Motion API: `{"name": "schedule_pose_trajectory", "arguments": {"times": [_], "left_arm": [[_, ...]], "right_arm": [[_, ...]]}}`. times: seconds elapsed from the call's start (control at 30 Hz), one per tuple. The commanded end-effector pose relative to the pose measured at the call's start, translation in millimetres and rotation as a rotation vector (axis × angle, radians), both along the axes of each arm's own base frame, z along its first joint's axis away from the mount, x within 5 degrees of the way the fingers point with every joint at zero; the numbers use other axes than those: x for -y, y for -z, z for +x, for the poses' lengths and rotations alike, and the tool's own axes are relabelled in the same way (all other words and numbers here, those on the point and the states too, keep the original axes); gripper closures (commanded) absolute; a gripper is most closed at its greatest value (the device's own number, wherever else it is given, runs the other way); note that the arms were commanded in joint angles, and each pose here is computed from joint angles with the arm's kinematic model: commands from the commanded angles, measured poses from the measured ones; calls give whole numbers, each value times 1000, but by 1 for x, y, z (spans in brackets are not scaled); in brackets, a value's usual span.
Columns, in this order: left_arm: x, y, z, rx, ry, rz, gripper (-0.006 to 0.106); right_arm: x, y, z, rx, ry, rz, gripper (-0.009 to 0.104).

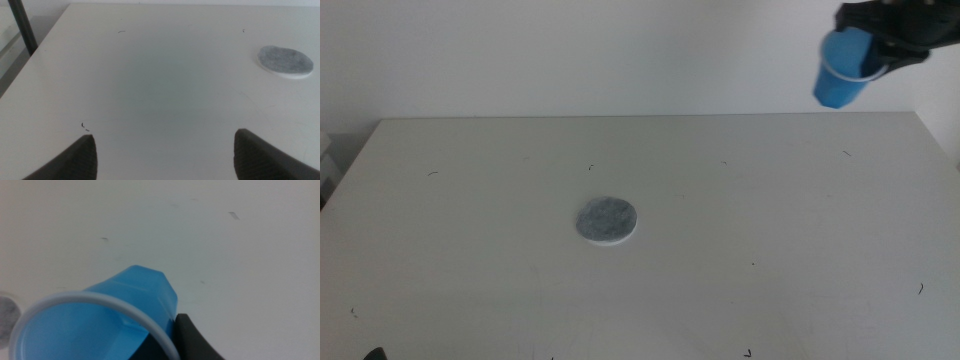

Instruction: Place an empty cup on a cup mat.

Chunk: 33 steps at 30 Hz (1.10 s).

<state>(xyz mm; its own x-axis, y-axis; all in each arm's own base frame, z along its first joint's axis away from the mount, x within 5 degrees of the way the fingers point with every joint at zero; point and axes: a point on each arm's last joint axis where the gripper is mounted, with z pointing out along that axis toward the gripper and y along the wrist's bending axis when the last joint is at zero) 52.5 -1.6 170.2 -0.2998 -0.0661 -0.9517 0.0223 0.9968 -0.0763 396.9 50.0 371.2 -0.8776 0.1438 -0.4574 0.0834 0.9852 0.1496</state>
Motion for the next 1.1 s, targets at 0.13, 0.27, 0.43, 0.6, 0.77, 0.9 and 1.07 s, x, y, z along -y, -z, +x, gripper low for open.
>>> {"name": "schedule_pose_trajectory", "arguments": {"times": [0.13,0.27,0.43,0.6,0.77,0.9,1.07], "left_arm": [[0,-9,1,86,0,-16,-5],[0,-9,1,86,0,-16,-5],[0,-9,1,86,0,-16,-5],[0,-9,1,86,0,-16,-5],[0,-9,1,86,0,-16,-5],[0,-9,1,86,0,-16,-5],[0,-9,1,86,0,-16,-5]], "right_arm": [[-66,-19,-3,44,-112,42,96],[-108,-11,5,48,-179,69,96],[-153,4,12,41,-236,102,96],[-194,28,18,14,-302,132,96],[-224,57,21,-22,-340,132,96],[-242,79,19,-63,-364,112,96],[-257,99,16,-101,-389,96,96]]}}
